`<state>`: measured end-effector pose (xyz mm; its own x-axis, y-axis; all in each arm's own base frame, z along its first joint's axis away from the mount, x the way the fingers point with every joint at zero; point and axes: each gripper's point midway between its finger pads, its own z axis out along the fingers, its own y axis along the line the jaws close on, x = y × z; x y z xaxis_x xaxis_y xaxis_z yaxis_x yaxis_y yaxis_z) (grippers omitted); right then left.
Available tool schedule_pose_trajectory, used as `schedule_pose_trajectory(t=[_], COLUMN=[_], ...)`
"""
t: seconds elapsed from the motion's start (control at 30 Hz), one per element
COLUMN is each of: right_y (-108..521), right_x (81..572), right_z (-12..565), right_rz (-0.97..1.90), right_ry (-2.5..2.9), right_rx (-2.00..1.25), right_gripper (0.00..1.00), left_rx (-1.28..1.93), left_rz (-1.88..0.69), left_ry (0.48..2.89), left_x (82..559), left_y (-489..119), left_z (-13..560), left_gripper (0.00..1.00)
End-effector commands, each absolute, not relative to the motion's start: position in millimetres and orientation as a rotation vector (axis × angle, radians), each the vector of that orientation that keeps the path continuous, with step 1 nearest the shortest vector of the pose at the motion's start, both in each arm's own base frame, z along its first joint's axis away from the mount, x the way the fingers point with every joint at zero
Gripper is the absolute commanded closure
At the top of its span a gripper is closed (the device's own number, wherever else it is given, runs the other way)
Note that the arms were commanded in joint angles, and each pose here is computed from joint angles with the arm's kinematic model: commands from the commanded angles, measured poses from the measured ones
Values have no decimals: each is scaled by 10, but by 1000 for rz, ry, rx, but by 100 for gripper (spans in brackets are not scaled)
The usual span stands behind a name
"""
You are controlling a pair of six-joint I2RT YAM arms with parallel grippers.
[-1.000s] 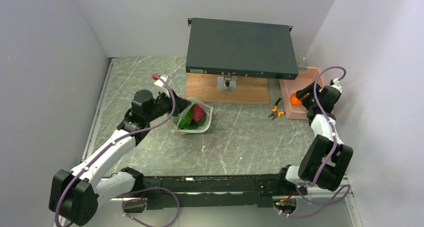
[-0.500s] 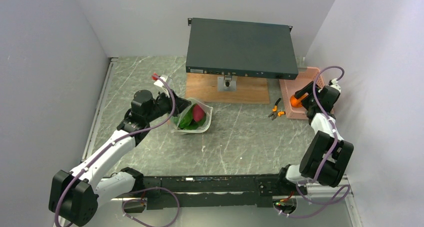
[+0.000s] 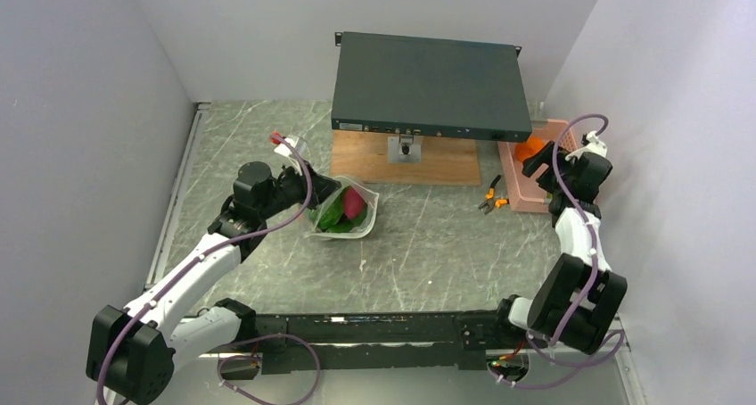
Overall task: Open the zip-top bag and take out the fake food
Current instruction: Pick up the fake vegetable from the zipper food storage bag.
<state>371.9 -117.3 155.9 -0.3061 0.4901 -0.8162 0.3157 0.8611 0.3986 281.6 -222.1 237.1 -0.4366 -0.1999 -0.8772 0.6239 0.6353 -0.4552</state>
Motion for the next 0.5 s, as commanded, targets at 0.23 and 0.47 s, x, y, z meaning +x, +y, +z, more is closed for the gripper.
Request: schedule_pose_trajectory(t=[0.23, 0.47], right_y=[-214, 344], right_x=[3265, 2870], right_z=[1976, 2114], right_rz=[461, 677], right_ry=[1893, 1757], right_rx=[-195, -621], right_gripper=[12, 13], left_rx=[425, 462], left_rz=[-1027, -1048], left_ry=[1717, 1714], left_x=[2741, 2699], left_y=[-2300, -2334], left_z=[2544, 2540], left_gripper=[100, 100])
